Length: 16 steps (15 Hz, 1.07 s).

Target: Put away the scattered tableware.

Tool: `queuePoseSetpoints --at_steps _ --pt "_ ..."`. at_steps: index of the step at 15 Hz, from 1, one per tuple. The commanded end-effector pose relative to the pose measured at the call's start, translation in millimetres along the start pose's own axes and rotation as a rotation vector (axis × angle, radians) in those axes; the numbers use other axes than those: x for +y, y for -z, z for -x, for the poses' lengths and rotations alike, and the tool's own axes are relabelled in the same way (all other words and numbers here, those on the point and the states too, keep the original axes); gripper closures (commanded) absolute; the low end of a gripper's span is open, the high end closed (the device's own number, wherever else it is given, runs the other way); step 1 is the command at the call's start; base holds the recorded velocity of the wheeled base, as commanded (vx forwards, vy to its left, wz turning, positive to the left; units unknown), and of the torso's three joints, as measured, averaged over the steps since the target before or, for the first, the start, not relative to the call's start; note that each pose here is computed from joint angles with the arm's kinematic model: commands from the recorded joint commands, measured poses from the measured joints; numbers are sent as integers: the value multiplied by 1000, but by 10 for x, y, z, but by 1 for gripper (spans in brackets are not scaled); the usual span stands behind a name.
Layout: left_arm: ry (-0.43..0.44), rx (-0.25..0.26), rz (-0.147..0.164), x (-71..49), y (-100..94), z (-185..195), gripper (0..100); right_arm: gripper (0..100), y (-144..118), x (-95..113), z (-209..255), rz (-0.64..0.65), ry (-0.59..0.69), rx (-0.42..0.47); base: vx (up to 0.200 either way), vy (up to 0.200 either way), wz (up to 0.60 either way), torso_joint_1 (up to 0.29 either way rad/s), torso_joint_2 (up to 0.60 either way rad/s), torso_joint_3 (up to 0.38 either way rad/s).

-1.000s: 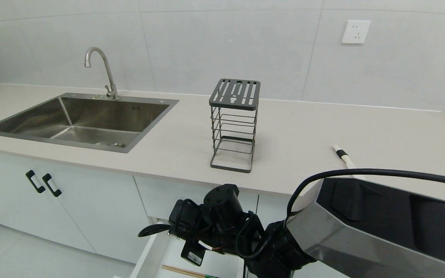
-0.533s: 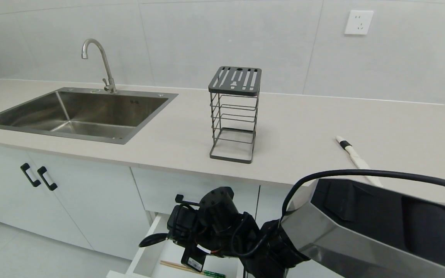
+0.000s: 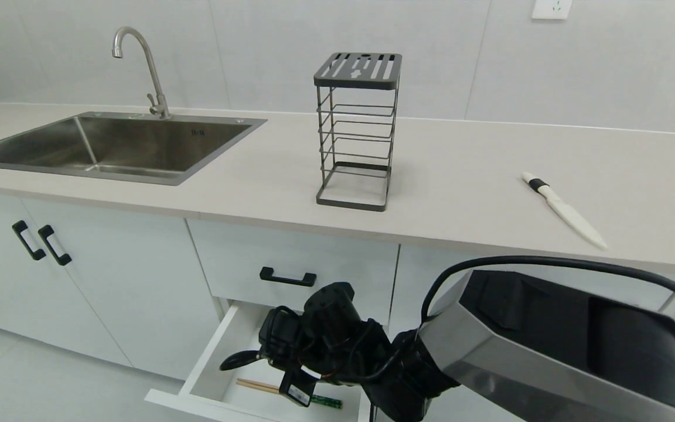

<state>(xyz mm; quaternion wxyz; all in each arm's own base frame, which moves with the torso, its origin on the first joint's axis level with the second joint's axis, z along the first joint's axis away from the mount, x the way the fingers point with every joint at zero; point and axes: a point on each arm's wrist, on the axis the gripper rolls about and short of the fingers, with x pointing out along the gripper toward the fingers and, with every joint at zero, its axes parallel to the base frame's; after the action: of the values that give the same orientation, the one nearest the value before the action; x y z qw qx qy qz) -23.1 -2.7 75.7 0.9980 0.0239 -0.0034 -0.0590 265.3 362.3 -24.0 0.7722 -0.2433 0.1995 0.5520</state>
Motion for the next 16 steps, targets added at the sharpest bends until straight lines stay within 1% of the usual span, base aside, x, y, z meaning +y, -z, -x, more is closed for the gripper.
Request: queuePoseSetpoints --at_steps 1,3,4,7,9,12,16 --pt "0 1 0 0 -1 -1 0 100 51 -81 1 -10 15 10 0 0 0 -251 456 203" --pt "0 1 0 0 -1 -1 0 100 101 -121 -20 -16 21 18 0 0 0 -251 405 171" --pt "0 1 0 0 -1 -1 0 100 95 -175 -45 -19 32 9 0 0 0 -256 354 124" --pt "0 1 0 0 -1 -1 0 100 92 -233 -115 -18 44 -6 0 0 0 -250 347 124" --pt "0 1 0 0 -1 -1 0 100 128 -363 -120 -10 73 -8 0 0 0 -217 320 122" --pt "0 1 0 0 -1 -1 0 100 117 -421 -140 -5 137 1 0 0 0 -63 274 98" --pt "0 1 0 0 -1 -1 0 100 144 -425 -217 -4 141 1 0 0 0 -4 79 30"
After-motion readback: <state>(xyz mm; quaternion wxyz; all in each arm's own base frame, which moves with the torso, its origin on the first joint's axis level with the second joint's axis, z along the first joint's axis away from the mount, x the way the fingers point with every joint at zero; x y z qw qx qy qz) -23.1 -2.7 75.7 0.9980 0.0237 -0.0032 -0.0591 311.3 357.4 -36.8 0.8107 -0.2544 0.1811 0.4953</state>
